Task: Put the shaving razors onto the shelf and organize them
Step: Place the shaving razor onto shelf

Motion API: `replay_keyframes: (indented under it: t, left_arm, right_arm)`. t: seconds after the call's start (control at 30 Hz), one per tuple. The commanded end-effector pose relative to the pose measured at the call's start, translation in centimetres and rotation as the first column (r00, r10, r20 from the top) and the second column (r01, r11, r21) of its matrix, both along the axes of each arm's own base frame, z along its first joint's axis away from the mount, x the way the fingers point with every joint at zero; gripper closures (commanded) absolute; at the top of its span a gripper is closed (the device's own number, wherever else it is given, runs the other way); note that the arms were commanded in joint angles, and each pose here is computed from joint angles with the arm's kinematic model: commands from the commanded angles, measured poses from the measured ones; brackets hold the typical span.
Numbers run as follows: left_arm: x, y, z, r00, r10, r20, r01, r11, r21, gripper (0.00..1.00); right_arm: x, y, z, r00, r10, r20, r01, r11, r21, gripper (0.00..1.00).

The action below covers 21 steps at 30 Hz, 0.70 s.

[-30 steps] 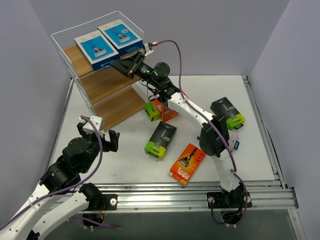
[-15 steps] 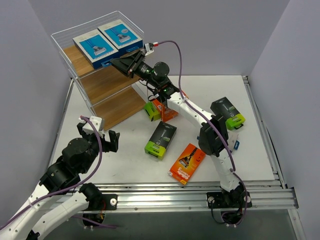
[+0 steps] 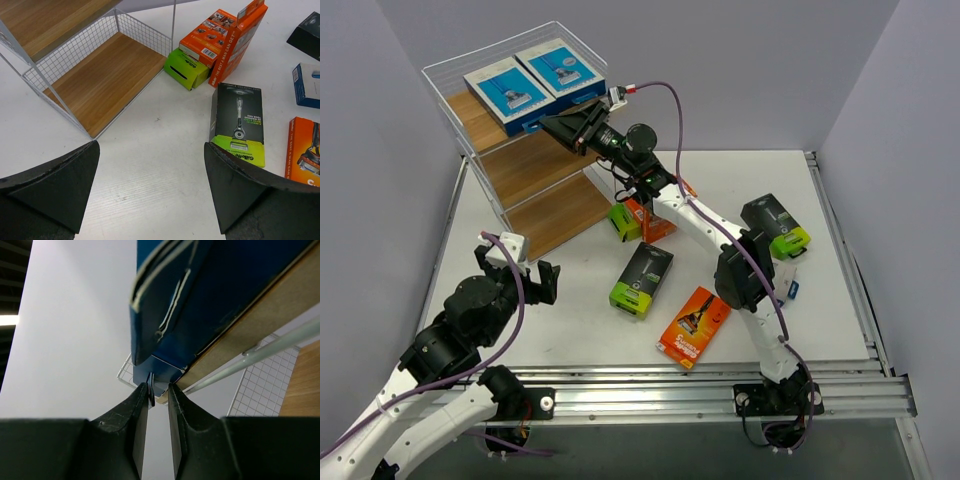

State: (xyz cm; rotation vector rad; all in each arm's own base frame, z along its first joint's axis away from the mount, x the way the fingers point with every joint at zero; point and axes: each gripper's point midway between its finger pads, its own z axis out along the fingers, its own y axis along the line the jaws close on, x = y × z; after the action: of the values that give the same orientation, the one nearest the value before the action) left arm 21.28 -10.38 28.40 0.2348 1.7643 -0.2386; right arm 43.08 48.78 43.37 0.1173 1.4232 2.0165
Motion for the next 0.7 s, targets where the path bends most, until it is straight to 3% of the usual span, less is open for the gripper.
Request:
replay_keyframes:
  t: [0.0, 0.67]
  left_arm:
    - [0.07, 0.02, 1.11, 0.999, 0.003, 0.036, -0.003, 1.000, -0.026, 0.06]
    - [-0.01, 0.09, 1.18, 0.999, 0.006, 0.038, -0.004, 1.000, -0.031, 0.06]
  right_arm:
    - [0.00, -0.91, 2.73, 0.998, -0.022, 0.062, 0.018, 0.998, 0.060, 0.81]
    - [0.30, -0.12, 2.13, 0.999, -0.021, 0.050, 0.019, 0.999, 0.043, 0.77]
